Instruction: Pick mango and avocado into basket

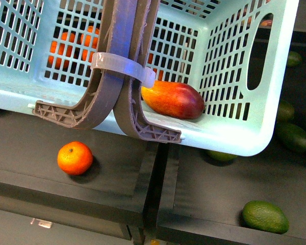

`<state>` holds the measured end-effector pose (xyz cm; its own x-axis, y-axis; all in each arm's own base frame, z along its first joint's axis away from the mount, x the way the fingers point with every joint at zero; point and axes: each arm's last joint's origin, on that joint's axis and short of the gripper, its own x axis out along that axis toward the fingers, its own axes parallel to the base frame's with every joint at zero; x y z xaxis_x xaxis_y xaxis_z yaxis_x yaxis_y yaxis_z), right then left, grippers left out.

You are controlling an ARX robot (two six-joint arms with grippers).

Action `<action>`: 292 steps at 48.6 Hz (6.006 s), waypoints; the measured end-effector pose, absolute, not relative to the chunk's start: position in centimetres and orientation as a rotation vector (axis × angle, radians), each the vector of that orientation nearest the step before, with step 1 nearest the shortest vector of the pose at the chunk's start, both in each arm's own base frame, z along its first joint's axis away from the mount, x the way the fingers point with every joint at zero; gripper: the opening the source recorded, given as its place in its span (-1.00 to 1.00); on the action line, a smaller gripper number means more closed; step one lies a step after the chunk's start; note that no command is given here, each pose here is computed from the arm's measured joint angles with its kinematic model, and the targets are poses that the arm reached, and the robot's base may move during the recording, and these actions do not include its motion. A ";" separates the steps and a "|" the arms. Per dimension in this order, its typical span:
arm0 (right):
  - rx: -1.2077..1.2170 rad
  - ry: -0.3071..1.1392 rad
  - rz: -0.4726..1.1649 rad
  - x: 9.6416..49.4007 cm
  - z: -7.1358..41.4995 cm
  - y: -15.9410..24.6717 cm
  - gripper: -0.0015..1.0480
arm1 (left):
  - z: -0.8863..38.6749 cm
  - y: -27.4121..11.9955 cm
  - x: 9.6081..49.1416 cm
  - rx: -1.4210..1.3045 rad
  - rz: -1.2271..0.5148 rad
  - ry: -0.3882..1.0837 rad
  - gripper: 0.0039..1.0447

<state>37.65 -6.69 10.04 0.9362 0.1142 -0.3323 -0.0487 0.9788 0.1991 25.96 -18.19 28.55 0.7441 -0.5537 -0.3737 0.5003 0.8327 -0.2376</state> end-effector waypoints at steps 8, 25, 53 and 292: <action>0.213 0.253 0.147 34.3 17.2 -3.9 0.24 | 28.6 -18.2 26.0 -0.125 -0.579 0.448 -0.89; 0.162 0.094 0.343 28.9 26.1 6.1 0.23 | 28.6 -18.2 26.0 -0.125 -0.578 0.448 -0.89; 0.051 0.009 0.252 25.1 26.8 8.7 0.85 | 28.5 -18.2 25.9 -0.120 -0.582 0.449 -0.89; 0.001 0.001 0.000 9.8 16.5 0.0 0.85 | 24.1 -32.4 46.7 -1.326 0.251 0.543 -0.89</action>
